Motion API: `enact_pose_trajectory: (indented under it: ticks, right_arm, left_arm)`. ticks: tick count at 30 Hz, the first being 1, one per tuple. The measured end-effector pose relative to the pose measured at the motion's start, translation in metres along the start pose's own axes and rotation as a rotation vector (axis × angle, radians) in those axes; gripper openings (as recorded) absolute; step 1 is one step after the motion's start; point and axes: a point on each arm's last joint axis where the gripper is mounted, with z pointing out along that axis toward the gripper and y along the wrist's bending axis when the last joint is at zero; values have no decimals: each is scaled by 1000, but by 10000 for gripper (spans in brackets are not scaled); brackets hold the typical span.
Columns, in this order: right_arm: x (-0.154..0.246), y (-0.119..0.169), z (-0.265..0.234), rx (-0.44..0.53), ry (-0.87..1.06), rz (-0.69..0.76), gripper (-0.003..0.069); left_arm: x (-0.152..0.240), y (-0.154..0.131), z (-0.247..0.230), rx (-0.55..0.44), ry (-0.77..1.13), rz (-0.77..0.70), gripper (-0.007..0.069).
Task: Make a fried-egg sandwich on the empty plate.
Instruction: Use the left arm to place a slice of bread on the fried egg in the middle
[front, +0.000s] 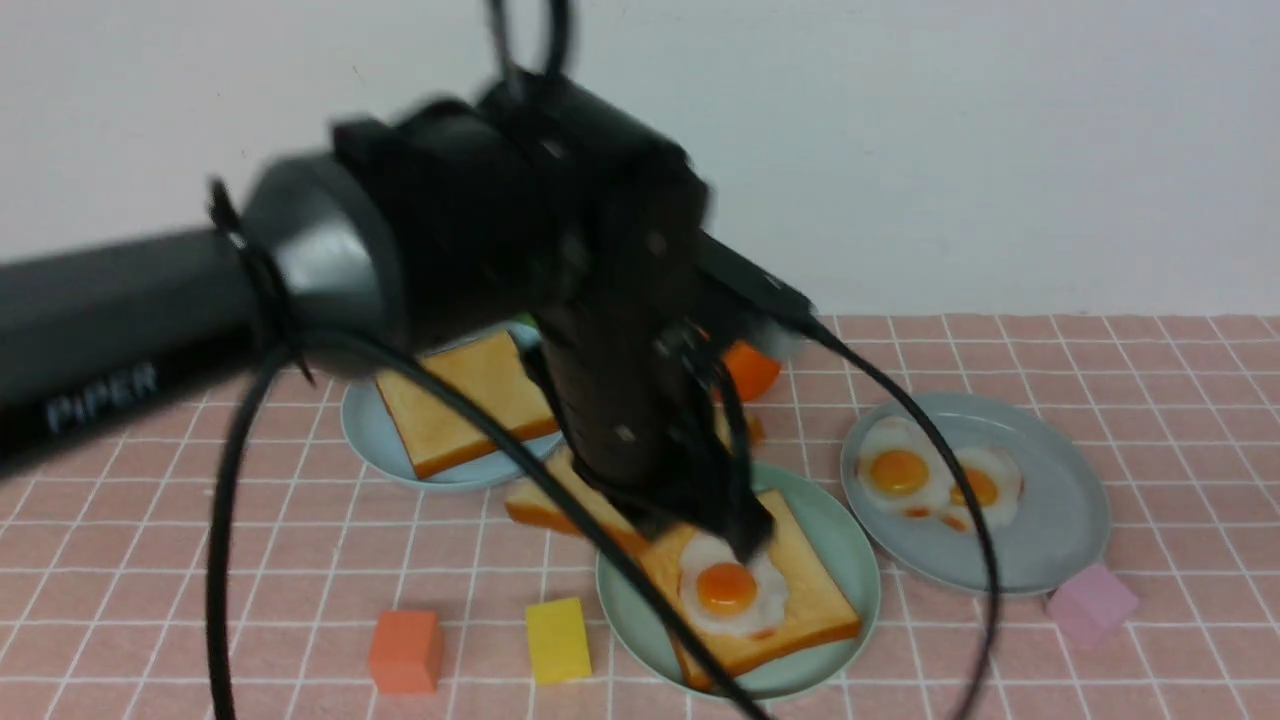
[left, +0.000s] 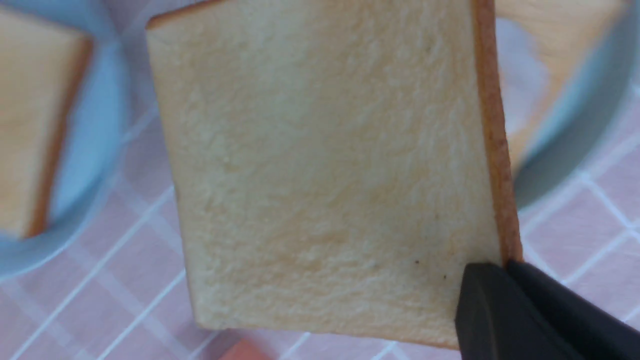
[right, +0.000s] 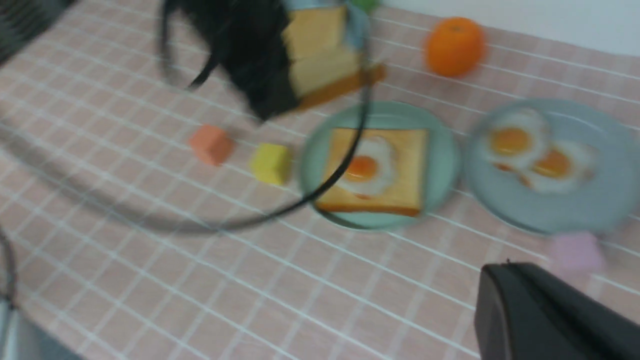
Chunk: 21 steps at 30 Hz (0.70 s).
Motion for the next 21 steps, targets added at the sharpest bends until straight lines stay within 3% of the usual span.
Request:
enact_pose_trajectory:
  ticks: [5,14,17,21]
  right_arm:
    - [11,-2,-17,42,-25,30,4]
    - [13,-2,-20,44,-26,39,6]
    - [13,-2,-20,38,-20,41,6]
    - [15,-2,-20,37,-3,42,6]
  left_arm:
    - [-8,-26,9,25,-92,86,13]
    - [-6,-32,48,33,-16,301,13]
    - [-4,-33,58,38,17,447,13]
    - [-3,-33,66,42,36,501,13]
